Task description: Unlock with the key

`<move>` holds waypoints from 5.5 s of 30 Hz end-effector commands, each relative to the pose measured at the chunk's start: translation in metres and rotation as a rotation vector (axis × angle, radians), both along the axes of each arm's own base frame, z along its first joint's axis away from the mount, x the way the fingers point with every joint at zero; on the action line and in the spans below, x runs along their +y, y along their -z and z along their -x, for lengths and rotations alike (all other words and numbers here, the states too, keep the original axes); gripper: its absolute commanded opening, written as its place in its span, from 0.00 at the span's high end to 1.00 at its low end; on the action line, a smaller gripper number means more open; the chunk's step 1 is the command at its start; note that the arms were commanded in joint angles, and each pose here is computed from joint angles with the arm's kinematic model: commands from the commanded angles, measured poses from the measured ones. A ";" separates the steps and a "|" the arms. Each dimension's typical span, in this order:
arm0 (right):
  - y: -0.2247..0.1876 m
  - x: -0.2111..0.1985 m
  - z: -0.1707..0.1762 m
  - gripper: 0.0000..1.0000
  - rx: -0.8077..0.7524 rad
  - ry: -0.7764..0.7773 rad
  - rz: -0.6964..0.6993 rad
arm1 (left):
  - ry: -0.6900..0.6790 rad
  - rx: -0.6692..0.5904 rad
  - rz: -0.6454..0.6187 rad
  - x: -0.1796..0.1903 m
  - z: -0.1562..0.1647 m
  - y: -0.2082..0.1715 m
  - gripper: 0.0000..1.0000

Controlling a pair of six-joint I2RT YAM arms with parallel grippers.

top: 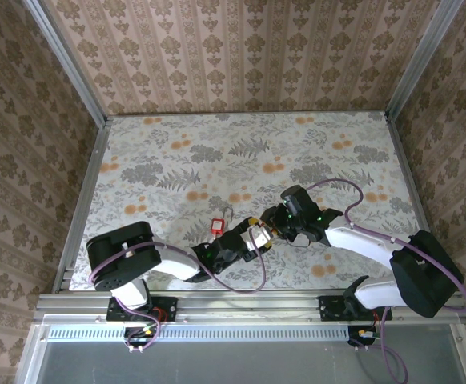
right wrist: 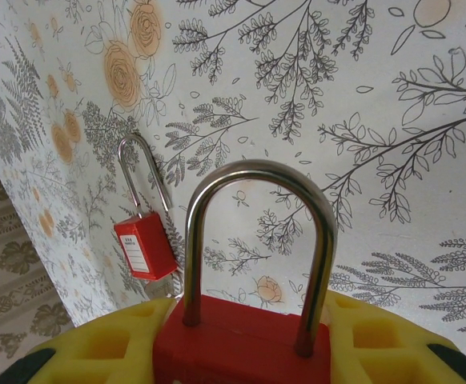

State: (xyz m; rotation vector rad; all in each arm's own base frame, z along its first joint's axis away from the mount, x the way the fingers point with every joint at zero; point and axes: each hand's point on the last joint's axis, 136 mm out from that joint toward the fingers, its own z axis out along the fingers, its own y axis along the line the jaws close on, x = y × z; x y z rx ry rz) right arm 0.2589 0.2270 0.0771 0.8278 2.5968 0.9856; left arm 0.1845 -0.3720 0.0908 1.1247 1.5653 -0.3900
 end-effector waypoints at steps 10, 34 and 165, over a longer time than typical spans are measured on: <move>-0.011 0.012 -0.006 0.89 -0.026 -0.025 -0.024 | -0.013 0.019 0.100 -0.010 -0.006 -0.020 0.42; -0.012 0.017 0.000 0.54 -0.026 -0.054 -0.026 | 0.030 0.079 0.137 -0.016 -0.001 -0.017 0.71; -0.018 -0.054 0.032 0.63 -0.155 -0.114 0.010 | 0.165 0.171 -0.132 -0.029 0.012 -0.024 0.91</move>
